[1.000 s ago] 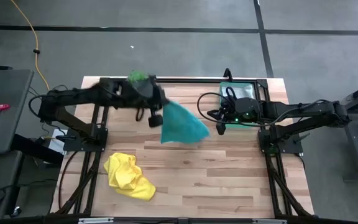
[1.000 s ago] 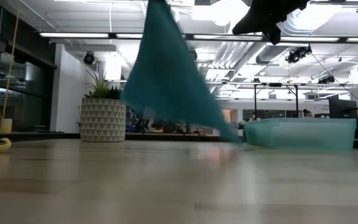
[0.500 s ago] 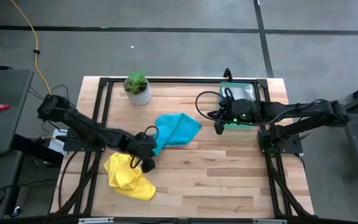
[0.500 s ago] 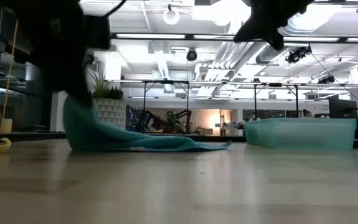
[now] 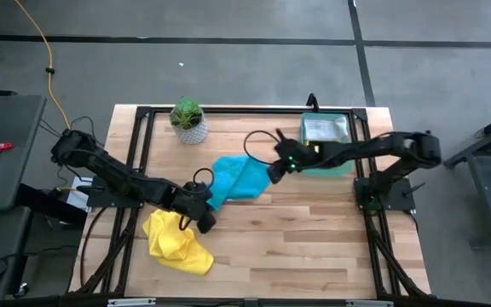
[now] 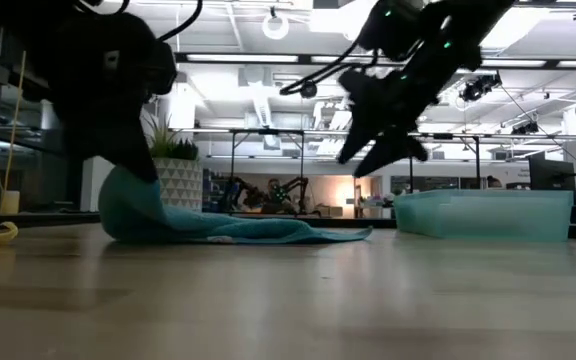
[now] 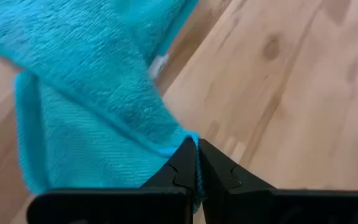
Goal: Fold microfiber towels
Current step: Fold the blue microfiber cloth
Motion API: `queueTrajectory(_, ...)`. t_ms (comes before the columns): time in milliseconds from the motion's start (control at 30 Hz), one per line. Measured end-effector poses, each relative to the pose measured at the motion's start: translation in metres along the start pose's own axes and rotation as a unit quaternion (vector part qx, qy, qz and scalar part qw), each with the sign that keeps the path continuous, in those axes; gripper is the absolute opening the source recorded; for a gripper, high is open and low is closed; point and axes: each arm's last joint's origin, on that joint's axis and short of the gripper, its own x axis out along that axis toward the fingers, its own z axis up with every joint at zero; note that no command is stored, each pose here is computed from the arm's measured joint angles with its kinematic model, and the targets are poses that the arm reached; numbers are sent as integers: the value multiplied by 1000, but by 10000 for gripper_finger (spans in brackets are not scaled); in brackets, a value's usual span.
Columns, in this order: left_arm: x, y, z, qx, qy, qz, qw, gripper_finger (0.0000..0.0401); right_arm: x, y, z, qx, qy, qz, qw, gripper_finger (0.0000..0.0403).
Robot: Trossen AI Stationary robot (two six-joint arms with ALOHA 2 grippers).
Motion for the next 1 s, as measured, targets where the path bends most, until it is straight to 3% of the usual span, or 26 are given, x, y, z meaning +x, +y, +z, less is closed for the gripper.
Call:
queueTrajectory(133, 10, -3, 0, 10, 10, -15, 1000, 0, 21, 1, 12, 30, -40, 55, 997, 200)
queueTrajectory(300, 33, -5, -8, 9, 36, -15, 999, 0, 48, -1, 21, 77, -40, 65, 994, 201)
queueTrajectory(633, 58, -9, -16, -21, 41, -26, 999, 0, 107, 19, 56, 42, -32, 75, 996, 196)
queueTrajectory(767, 57, -12, -19, -16, 41, -32, 999, 0, 124, 15, 70, 36, -12, 42, 998, 164)
queueTrajectory(1000, 55, -12, -22, -28, 47, -28, 998, 0, 130, 4, 73, 9, 49, -28, 998, 58)
